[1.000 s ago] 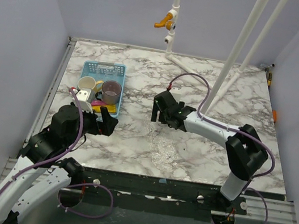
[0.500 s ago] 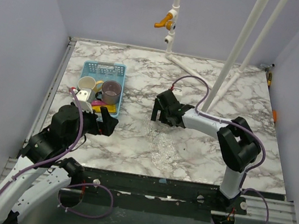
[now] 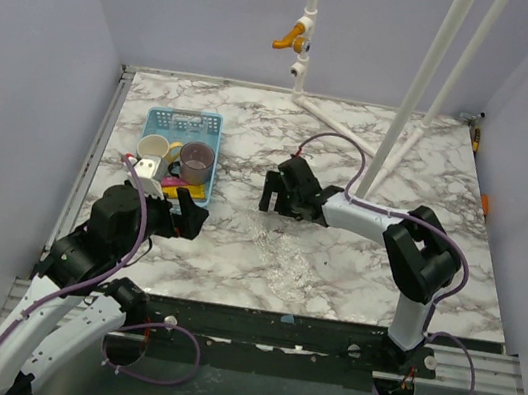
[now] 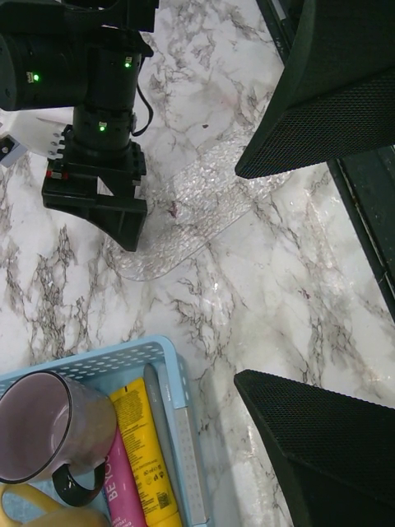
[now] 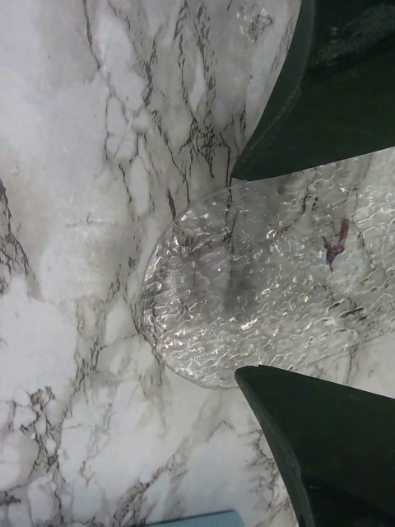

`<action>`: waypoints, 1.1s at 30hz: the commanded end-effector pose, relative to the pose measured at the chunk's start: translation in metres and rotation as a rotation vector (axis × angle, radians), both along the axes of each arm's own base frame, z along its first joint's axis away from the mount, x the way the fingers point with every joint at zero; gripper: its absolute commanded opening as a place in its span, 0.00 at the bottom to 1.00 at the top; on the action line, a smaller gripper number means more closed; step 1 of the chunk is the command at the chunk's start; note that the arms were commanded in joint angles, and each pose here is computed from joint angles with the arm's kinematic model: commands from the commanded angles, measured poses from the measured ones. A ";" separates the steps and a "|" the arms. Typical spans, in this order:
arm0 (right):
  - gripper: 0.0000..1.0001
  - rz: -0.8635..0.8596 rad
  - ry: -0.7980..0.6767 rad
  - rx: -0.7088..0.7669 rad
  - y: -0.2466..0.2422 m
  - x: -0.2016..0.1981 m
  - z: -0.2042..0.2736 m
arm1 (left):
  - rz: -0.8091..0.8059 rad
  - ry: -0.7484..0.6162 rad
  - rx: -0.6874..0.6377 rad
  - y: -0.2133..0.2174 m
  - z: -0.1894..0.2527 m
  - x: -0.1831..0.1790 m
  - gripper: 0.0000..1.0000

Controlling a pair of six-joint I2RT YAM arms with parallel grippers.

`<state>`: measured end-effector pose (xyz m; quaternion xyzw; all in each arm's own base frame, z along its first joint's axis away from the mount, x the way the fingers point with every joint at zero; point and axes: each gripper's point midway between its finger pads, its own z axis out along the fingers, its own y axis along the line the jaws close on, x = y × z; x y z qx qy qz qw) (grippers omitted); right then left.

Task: Prepare toiletry sets of a toothbrush and toothpaste on the tray

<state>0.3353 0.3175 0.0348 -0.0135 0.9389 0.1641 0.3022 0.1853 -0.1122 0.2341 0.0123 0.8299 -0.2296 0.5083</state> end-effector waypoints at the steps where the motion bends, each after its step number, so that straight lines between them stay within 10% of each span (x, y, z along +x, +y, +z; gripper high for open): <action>1: 0.96 0.125 0.080 0.032 0.010 -0.021 -0.022 | -0.015 0.011 0.010 0.000 -0.005 -0.004 0.99; 24: 0.95 0.666 0.071 -0.023 0.060 -0.125 -0.023 | -0.008 0.017 0.012 0.001 -0.007 -0.002 0.99; 33: 0.96 0.594 -0.075 -0.028 0.051 -0.119 0.039 | -0.007 0.014 0.010 0.001 -0.006 -0.002 0.99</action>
